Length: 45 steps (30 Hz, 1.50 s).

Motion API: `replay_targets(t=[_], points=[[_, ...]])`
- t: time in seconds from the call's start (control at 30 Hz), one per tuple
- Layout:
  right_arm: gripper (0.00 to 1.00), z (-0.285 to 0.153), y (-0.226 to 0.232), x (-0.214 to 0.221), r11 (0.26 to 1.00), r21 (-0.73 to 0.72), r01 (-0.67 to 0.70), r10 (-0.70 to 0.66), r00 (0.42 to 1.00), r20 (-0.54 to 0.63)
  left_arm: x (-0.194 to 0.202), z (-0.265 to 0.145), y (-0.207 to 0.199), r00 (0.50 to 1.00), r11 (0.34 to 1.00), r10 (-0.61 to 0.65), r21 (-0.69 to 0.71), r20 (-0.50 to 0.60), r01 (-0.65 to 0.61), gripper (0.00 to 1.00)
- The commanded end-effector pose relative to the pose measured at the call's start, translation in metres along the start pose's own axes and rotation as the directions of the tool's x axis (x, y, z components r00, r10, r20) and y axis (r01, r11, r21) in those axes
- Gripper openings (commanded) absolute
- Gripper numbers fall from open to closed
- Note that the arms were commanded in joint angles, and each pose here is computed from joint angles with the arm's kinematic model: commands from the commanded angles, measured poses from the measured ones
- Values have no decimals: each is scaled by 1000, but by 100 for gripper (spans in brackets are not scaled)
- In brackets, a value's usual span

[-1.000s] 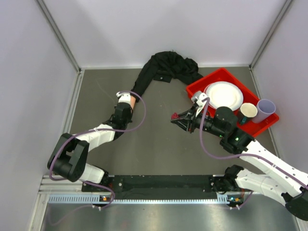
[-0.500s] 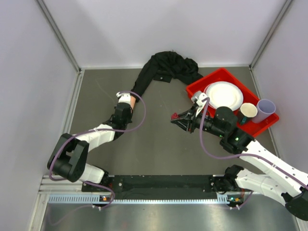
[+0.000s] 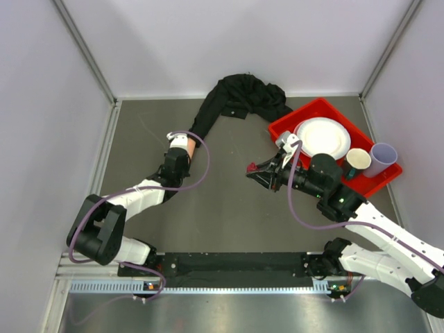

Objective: Paint the nails

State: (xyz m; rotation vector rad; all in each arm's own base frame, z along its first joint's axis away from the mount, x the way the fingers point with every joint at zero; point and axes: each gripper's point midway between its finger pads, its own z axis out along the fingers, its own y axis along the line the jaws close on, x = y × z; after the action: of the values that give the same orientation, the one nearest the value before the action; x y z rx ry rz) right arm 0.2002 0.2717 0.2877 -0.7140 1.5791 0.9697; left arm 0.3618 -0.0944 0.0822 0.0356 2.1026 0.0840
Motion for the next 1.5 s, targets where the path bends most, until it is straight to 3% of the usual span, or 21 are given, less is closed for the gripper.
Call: replay_targets(t=[0.0, 1.47], points=[[0, 0, 3, -16, 1000, -20, 14, -13, 998, 63, -16, -3, 2, 998, 999, -33, -1, 48, 33, 0], [0, 0, 3, -15, 1000, -20, 12, -11, 998, 63, -17, 1, -3, 999, 1000, -23, 13, 35, 23, 0]])
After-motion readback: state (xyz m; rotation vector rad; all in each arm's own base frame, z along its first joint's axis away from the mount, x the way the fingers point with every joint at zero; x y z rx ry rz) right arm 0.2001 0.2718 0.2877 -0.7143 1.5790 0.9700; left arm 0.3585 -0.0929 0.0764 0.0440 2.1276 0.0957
